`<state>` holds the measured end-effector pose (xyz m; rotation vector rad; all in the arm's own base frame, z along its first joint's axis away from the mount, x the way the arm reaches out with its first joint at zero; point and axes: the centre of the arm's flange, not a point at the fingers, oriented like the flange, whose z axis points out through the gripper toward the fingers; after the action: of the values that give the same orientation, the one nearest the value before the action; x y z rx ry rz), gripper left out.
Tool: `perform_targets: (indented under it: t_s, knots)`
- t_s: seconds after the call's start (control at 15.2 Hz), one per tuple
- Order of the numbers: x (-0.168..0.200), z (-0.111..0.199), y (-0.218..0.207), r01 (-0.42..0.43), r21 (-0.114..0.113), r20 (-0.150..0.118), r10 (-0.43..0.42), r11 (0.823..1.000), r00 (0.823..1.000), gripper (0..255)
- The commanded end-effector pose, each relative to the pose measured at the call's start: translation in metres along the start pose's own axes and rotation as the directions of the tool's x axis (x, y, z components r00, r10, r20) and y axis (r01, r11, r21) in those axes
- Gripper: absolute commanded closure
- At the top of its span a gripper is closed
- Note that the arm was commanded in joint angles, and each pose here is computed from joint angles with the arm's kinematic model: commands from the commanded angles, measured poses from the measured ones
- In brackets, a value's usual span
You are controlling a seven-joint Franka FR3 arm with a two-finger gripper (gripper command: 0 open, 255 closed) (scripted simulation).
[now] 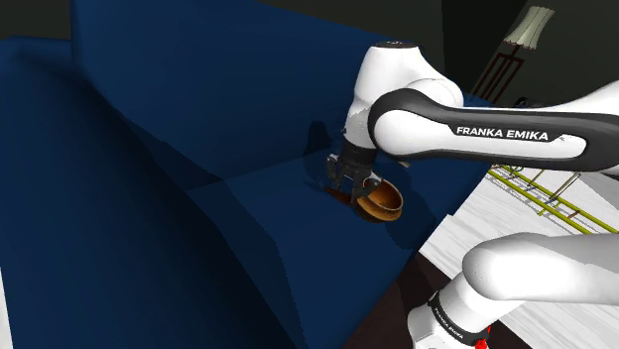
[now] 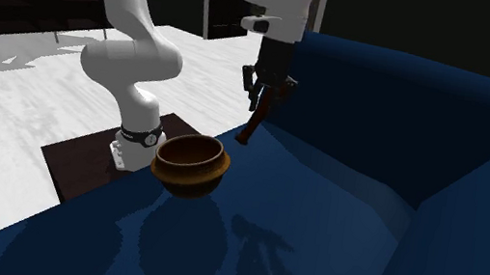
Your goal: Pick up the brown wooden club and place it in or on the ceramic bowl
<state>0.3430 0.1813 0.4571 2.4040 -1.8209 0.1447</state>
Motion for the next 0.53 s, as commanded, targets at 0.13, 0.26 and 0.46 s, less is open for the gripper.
perform_targets:
  t_s: [0.13, 0.26, 0.46]
  knots:
    - [0.004, -0.022, 0.001, 0.000, 0.000, 0.000, 0.000, 1.000, 1.000, 255]
    - [0.006, -0.032, 0.002, 0.000, 0.000, 0.000, 0.000, 1.000, 1.000, 255]
    - [0.008, -0.048, 0.002, 0.000, 0.000, 0.000, 0.000, 1.000, 1.000, 255]
